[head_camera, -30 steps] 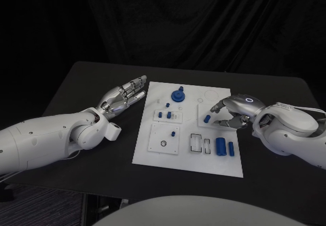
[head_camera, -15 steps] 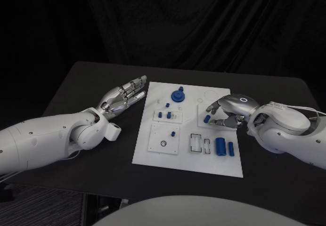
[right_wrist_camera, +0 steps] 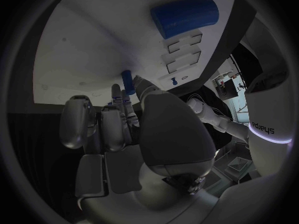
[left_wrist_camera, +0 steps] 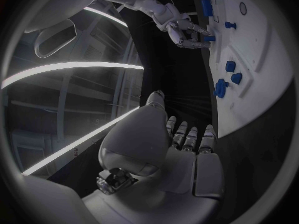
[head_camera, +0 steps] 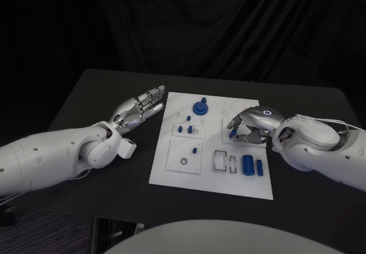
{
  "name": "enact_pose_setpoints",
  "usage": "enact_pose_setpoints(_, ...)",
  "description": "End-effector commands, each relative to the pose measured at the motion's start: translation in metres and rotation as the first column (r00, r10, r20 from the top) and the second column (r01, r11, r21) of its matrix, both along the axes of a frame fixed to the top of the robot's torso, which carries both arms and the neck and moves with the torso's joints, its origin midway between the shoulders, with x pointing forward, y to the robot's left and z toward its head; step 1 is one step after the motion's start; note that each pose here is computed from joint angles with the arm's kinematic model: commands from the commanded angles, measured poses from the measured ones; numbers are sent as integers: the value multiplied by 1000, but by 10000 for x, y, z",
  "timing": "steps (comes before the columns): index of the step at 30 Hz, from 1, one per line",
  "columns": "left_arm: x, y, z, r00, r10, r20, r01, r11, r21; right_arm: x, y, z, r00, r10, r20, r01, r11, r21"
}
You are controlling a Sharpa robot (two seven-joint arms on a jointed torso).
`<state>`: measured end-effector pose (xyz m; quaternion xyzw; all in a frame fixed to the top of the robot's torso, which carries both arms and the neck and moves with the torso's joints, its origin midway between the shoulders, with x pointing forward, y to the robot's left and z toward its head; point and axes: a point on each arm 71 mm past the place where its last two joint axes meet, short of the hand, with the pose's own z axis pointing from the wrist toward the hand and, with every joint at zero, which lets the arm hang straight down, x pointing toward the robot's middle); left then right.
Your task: Assemble the parts on the task board
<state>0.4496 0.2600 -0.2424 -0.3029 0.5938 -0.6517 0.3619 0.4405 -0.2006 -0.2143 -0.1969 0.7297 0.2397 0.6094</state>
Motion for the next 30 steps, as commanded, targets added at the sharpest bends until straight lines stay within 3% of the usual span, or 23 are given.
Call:
enact_pose_setpoints(1, -17, -7, 54, 998, -13, 66, 17, 998, -53, -3, 3, -15, 1000, 6, 3, -6, 1000, -4)
enact_pose_setpoints(18, -25, -6, 28, 998, -16, 59, 19, 998, -53, -1, -21, -19, 1000, -4, 4, 4, 1000, -3)
enact_pose_setpoints(30, -33, -3, 9, 998, -18, 53, 21, 998, -53, -21, -15, 53, 997, 8, 71, -12, 998, 63)
